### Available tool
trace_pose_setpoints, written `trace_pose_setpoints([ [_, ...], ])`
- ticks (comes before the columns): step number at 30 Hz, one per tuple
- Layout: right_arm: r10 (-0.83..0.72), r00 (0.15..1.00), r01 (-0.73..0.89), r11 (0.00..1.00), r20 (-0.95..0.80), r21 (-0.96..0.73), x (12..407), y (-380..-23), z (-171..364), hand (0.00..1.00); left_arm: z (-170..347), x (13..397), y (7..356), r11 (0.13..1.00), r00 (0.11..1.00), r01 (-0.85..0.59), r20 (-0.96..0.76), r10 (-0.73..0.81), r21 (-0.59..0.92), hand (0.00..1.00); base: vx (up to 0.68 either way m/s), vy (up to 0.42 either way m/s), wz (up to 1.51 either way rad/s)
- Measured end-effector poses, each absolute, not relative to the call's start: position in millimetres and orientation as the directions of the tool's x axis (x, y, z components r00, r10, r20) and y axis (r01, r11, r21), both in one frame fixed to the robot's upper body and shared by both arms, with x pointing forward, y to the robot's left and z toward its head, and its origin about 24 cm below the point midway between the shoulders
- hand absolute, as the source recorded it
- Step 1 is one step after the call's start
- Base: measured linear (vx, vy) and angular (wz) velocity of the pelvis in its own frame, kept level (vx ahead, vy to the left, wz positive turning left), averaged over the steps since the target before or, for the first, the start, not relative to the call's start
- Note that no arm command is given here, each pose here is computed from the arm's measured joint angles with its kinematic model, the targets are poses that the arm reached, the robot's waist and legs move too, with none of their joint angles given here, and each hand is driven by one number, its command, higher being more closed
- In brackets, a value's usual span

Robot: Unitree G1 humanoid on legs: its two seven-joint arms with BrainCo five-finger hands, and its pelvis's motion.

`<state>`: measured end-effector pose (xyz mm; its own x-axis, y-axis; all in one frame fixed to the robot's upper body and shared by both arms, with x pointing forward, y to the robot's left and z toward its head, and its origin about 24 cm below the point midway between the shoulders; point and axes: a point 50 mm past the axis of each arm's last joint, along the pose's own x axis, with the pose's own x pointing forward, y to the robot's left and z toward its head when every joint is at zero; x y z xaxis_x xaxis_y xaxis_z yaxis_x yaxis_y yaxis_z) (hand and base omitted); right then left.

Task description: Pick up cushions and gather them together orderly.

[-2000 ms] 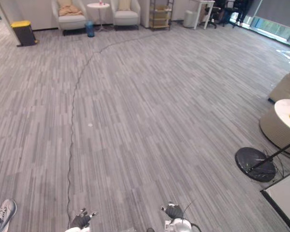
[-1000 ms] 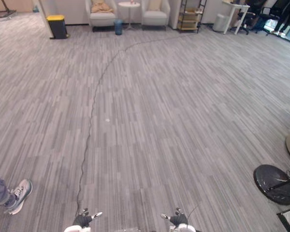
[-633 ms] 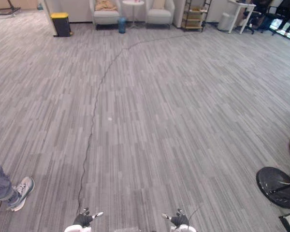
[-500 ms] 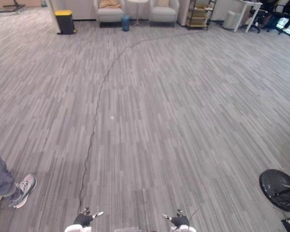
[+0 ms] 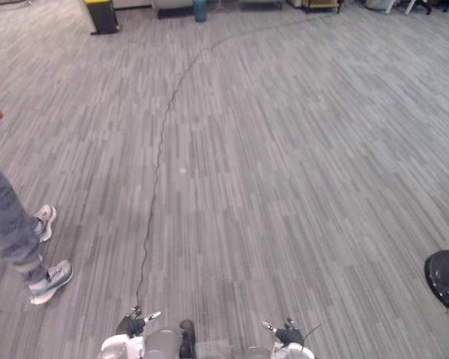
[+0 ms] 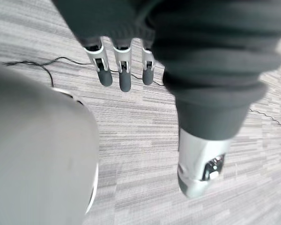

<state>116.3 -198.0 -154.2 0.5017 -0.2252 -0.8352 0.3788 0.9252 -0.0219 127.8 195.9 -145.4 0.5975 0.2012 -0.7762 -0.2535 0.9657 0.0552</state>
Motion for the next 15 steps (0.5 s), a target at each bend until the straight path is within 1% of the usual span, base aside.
trace_pose_setpoints([
  [1,-0.219,0.503,0.376,0.926,-0.836,-0.016,119,-196,-154,0.0,-143,133,196,0.967,0.609,-0.25,-0.768,0.2,0.054,0.0,0.44,0.188,-0.34],
  [4,-0.212,0.516,0.365,0.931,-0.83,-0.011,123,-194,-153,0.0,-145,127,196,0.966,0.598,-0.254,-0.776,0.202,0.055,0.0,0.35,0.225,-0.35],
  [6,-0.195,0.539,0.342,0.94,-0.819,0.002,129,-190,-151,0.0,-146,126,201,0.975,0.592,-0.204,-0.782,0.196,0.09,0.0,0.37,0.098,0.04],
  [8,-0.194,0.533,0.345,0.939,-0.824,0.002,126,-190,-152,0.0,-145,127,202,0.979,0.598,-0.174,-0.779,0.189,0.104,0.0,0.48,0.015,0.17],
  [11,-0.195,0.559,0.337,0.942,-0.806,0.006,133,-193,-149,0.0,-146,127,197,0.985,0.598,-0.141,-0.784,0.168,0.104,0.0,0.56,-0.035,0.24],
  [13,-0.209,0.615,0.326,0.945,-0.76,0.003,149,-200,-140,0.0,-145,135,187,0.988,0.612,-0.13,-0.777,0.145,0.082,0.0,0.59,-0.083,0.27],
  [15,-0.214,0.64,0.324,0.946,-0.738,0.007,155,-202,-135,0.0,-142,144,183,0.99,0.63,-0.119,-0.765,0.133,0.074,0.0,0.66,-0.159,0.4],
])
